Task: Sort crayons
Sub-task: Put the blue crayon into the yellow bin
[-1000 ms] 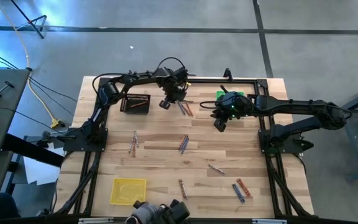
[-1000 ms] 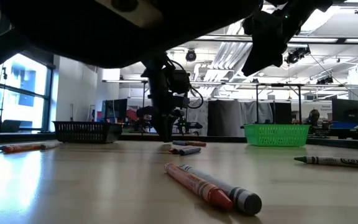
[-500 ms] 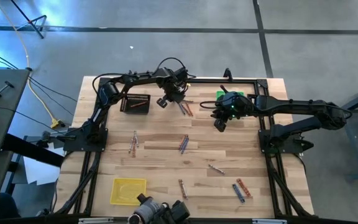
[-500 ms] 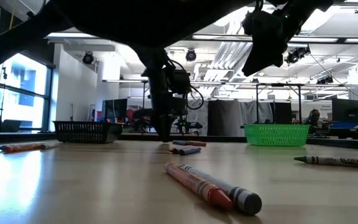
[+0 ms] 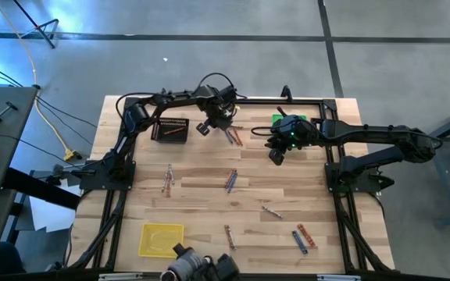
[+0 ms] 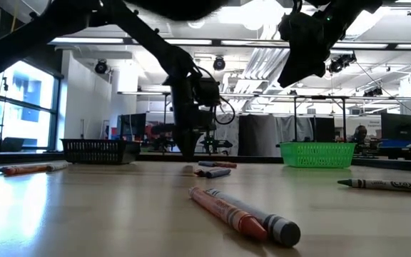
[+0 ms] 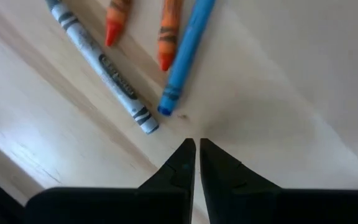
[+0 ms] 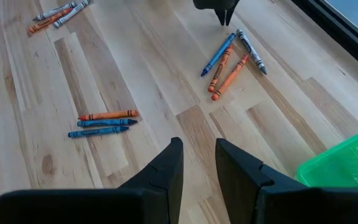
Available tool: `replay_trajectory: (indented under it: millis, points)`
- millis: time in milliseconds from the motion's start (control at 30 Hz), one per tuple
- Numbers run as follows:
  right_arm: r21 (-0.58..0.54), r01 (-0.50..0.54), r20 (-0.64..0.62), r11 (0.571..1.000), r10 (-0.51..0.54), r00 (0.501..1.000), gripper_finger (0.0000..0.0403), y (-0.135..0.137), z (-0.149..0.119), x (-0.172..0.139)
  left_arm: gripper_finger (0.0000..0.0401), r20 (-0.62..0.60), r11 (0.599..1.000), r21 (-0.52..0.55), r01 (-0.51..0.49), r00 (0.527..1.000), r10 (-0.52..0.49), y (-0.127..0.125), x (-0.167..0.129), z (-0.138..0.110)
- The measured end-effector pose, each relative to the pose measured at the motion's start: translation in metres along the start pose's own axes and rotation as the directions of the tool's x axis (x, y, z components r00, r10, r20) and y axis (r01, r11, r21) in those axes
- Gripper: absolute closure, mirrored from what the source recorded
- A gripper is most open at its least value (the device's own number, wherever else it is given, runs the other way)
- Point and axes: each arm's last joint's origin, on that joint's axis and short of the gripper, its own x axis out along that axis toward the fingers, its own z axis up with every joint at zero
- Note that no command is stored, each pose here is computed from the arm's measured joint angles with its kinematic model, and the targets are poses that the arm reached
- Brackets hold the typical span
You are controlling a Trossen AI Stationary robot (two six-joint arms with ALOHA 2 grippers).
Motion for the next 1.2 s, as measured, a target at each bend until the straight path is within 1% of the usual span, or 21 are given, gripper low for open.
replay_trajectory:
  millis: [167,267,333,567,700,933,1067,1200]
  points:
    - [0.000,0.025,0.007,1.000,-0.025,1.000,0.0314,-0.001,0.000,0.000,0.0389,0.033,0.998,0.057,-0.016,0.999,0.014,0.002,-0.006,0.007]
    - [0.000,0.028,0.008,1.000,-0.028,1.000,0.0314,-0.001,0.000,0.000,0.0389,0.074,0.994,0.085,-0.068,0.995,0.061,0.007,-0.009,0.011]
    - [0.000,0.028,0.008,1.000,-0.028,1.000,0.0314,-0.001,0.000,0.000,0.0389,0.093,0.992,0.105,-0.076,0.994,0.066,0.008,-0.009,0.013]
    - [-0.008,0.028,0.007,1.000,-0.028,1.000,0.0314,-0.001,0.000,0.000,0.0389,0.173,0.990,0.118,-0.071,0.984,0.050,0.008,-0.009,0.014]
    - [-0.016,0.028,0.007,0.999,-0.028,1.000,0.0314,-0.001,0.000,0.000,0.0389,0.198,0.991,0.119,-0.069,0.979,0.045,0.009,-0.009,0.010]
    - [-0.026,0.030,0.008,0.999,-0.030,1.000,0.0314,-0.001,0.000,0.000,0.0389,0.232,0.986,0.151,-0.068,0.972,0.031,0.009,-0.010,0.006]
    - [-0.027,0.064,0.018,0.998,-0.064,0.998,0.0314,-0.002,0.000,0.000,0.0389,0.250,0.979,0.189,-0.073,0.968,0.024,0.009,-0.010,0.005]
    - [-0.034,0.079,0.023,0.996,-0.079,0.997,0.0314,-0.002,0.001,0.000,0.0389,0.307,0.976,0.201,-0.077,0.952,0.012,0.009,-0.010,0.004]
